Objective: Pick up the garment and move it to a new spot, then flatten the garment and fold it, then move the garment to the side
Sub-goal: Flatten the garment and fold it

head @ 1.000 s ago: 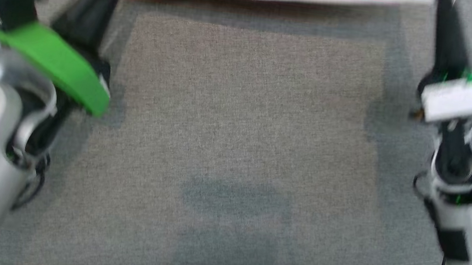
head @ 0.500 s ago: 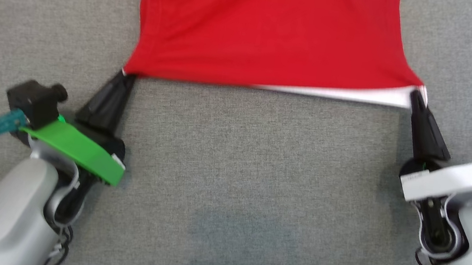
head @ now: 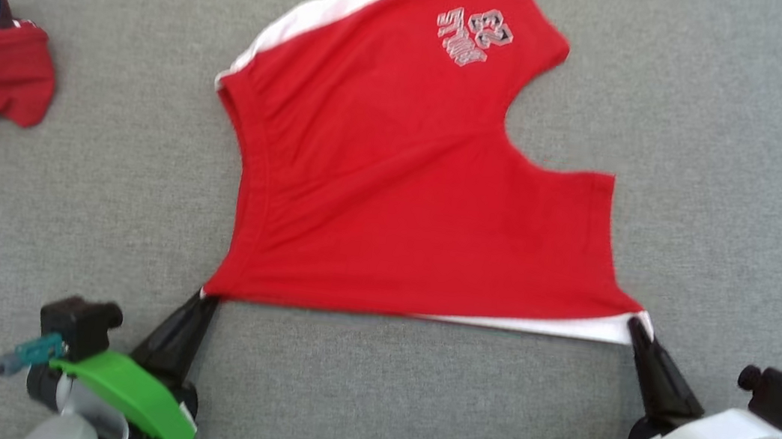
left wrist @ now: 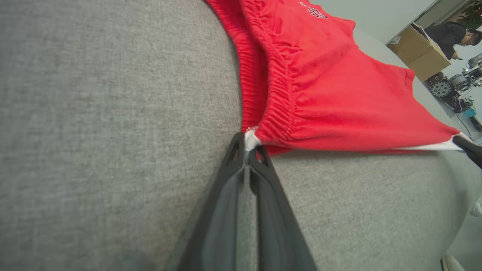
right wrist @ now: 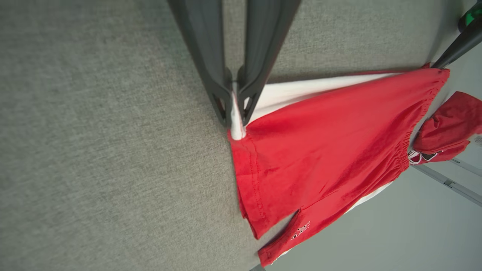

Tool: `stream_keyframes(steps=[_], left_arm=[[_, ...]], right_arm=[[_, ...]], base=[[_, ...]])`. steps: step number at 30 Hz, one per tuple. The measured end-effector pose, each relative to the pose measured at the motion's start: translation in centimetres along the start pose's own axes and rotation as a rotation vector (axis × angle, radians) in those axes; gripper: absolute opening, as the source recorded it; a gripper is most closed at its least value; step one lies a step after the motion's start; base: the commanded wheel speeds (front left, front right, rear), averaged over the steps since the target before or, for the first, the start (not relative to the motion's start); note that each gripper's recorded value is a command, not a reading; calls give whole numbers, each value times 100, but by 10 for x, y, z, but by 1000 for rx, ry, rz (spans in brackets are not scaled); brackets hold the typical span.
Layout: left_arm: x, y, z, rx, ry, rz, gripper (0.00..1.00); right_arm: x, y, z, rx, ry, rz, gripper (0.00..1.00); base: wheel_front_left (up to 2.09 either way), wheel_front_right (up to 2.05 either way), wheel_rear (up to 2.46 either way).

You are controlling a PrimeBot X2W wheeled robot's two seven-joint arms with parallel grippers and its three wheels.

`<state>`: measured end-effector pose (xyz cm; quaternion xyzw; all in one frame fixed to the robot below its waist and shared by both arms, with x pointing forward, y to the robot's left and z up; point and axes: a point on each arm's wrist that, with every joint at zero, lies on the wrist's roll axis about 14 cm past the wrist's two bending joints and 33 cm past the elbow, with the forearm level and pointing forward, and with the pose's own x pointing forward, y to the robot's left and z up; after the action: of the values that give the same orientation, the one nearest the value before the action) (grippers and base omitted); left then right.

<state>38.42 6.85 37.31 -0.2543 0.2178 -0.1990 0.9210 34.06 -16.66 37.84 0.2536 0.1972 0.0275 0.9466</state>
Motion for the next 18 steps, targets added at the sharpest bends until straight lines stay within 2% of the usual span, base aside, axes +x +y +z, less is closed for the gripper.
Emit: stream_keyframes(steps=[3, 10, 13, 14, 15, 16, 17, 18], left_arm=[[-14, -3, -4, -15, 2, 9, 0], [-16, -17, 2, -9, -22, -20, 0], [-15, -19, -3, -14, -11, -17, 16], [-15, -19, -4, -19, -11, -15, 32], [-14, -18, -3, -31, -16, -8, 49], [-12, -19, -4, -41, -18, -5, 68], [-12, -19, -5, -45, -15, -3, 81], [-11, -19, -7, -48, -10, -1, 100]], right_arm=[[-14, 2, -2, 4, -6, -1, 0], [-25, 1, 2, -89, -21, -1, 0], [-25, -1, -1, -116, -11, -6, 0], [-25, -1, -2, -128, -7, -5, 24], [-24, 0, -3, -139, -2, -2, 43], [-23, 0, -4, -141, -4, -3, 49], [-22, 0, -4, -141, -4, -4, 84], [-21, 1, -4, -149, -2, -1, 100]], base=[[0, 0, 0], [0, 0, 0], [0, 0, 0], [0, 0, 0], [0, 0, 0], [0, 0, 0], [0, 0, 0], [0, 0, 0]])
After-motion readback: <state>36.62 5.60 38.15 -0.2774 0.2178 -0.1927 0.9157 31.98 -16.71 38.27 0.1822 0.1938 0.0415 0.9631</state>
